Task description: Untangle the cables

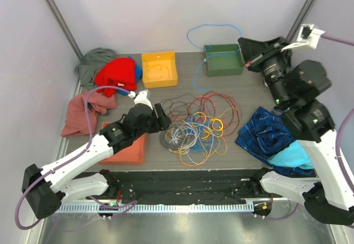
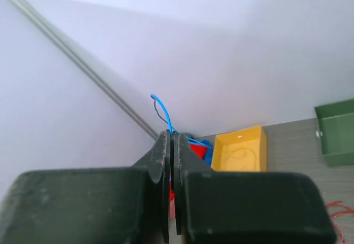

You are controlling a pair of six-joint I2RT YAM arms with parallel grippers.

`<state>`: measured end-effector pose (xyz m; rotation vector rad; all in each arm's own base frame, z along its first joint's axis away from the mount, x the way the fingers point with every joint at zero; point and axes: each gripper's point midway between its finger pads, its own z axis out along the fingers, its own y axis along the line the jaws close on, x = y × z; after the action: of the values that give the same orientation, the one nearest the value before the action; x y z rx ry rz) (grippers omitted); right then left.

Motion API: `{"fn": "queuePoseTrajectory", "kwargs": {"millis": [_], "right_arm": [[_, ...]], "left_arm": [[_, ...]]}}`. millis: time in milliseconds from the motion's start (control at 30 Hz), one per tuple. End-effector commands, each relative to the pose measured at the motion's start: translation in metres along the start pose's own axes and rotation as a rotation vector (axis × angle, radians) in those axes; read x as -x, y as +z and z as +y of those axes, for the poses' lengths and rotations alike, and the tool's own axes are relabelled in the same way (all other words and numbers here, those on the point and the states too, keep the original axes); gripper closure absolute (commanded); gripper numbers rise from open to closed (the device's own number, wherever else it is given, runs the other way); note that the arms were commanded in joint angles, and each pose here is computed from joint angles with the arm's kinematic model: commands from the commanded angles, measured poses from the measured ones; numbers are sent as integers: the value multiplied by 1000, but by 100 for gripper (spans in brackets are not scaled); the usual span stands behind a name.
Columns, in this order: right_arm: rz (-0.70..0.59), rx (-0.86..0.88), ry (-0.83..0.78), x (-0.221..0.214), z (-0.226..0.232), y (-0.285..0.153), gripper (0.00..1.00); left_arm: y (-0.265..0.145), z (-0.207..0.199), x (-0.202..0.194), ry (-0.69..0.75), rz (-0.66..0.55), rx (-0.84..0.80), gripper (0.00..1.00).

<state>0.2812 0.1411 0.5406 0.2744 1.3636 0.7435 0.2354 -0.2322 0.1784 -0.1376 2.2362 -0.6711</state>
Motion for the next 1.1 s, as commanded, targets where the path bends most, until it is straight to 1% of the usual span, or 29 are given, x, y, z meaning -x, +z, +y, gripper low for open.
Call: {"fn": "queuePoseTrajectory", "kwargs": {"millis": [0, 67, 167, 267, 400, 467, 533, 600, 633, 700, 733, 833, 900, 933, 1000, 1033, 1067], "right_arm": [[40, 113, -11, 20, 36, -6, 99], [39, 141, -7, 29, 47, -6, 99], [41, 147, -1, 33, 51, -6, 99], [61, 127, -9, 23, 44, -5, 99], [85, 61, -22, 5, 24, 0, 99], [114, 10, -55, -14, 8, 7, 99], [132, -94, -98, -32, -17, 18, 99], [193, -176, -133, -65, -45, 33, 99], [227, -206, -136, -81, -58, 38, 99], [239, -259, -121, -91, -79, 53, 99], [257, -282, -128, -103, -89, 62, 99], [240, -349, -129, -109, -114, 92, 99], [224, -369, -128, -109, -121, 108, 99], [219, -393, -136, -111, -131, 124, 99], [203, -416, -147, -109, -140, 139, 99], [172, -420, -145, -97, -142, 148, 99], [187, -437, -149, -108, -153, 159, 99]], "left_arm": [[-26, -37, 56, 22, -187, -130, 36], [-33, -47, 68, 17, -238, -178, 34], [-44, -57, 79, 22, -293, -241, 32], [-55, -62, 86, 12, -344, -294, 32], [-58, -52, 82, 17, -336, -262, 32], [-55, -40, 71, 28, -292, -216, 32], [-50, -29, 59, 34, -250, -176, 32], [-46, -17, 45, 21, -217, -147, 34], [-45, -11, 40, 17, -207, -132, 34], [-45, -1, 31, 8, -194, -116, 34], [-46, 2, 29, 7, -193, -110, 34], [-51, 14, 23, -11, -202, -99, 34], [-53, 20, 18, -15, -201, -96, 34], [-54, 21, 17, -18, -198, -95, 34], [-57, 26, 13, -22, -190, -86, 34], [-57, 27, 11, -21, -184, -87, 34], [-58, 28, 10, -24, -181, -86, 34]]}}
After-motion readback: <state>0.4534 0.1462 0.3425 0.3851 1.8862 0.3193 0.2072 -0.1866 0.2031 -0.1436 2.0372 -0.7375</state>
